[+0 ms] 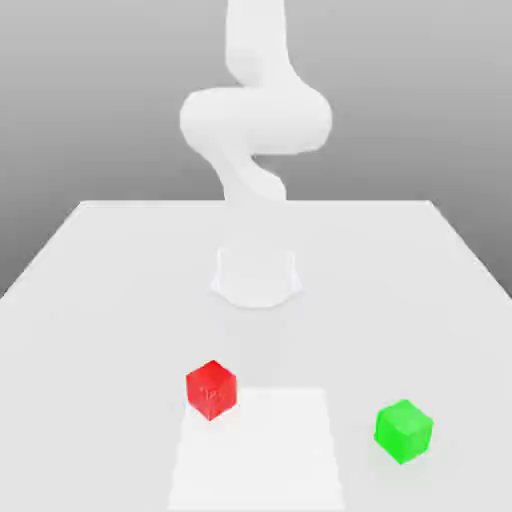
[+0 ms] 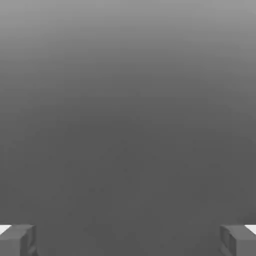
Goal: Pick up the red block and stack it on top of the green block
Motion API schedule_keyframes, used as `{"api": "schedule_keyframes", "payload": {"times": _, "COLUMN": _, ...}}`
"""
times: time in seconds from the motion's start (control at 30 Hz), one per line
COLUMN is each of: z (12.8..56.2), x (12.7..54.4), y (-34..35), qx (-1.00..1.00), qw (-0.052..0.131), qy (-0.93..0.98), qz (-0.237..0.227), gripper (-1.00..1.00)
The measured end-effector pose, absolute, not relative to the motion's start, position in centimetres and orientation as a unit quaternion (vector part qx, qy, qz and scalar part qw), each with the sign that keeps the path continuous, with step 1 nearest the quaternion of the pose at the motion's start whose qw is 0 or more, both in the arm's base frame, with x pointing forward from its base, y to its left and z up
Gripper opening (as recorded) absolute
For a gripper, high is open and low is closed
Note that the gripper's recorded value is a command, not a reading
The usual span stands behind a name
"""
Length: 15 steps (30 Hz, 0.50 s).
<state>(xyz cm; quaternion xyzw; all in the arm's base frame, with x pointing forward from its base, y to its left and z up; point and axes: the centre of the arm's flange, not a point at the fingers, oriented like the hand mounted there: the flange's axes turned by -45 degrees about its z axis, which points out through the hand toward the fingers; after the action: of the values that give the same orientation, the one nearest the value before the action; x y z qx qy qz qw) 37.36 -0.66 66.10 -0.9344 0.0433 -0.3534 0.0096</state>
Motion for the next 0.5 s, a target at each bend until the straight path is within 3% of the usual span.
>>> {"api": "schedule_keyframes", "payload": {"times": 0.27, "z": 46.2, "x": 41.8, "y": -3.6, "qx": -0.959, "qw": 0.021, "qy": 0.191, "qz": -0.21, "gripper": 0.0}}
{"api": "schedule_keyframes", "payload": {"times": 0.5, "z": 28.5, "x": 37.4, "y": -5.7, "qx": -0.94, "qw": 0.011, "qy": 0.333, "qz": -0.069, "gripper": 0.0}}
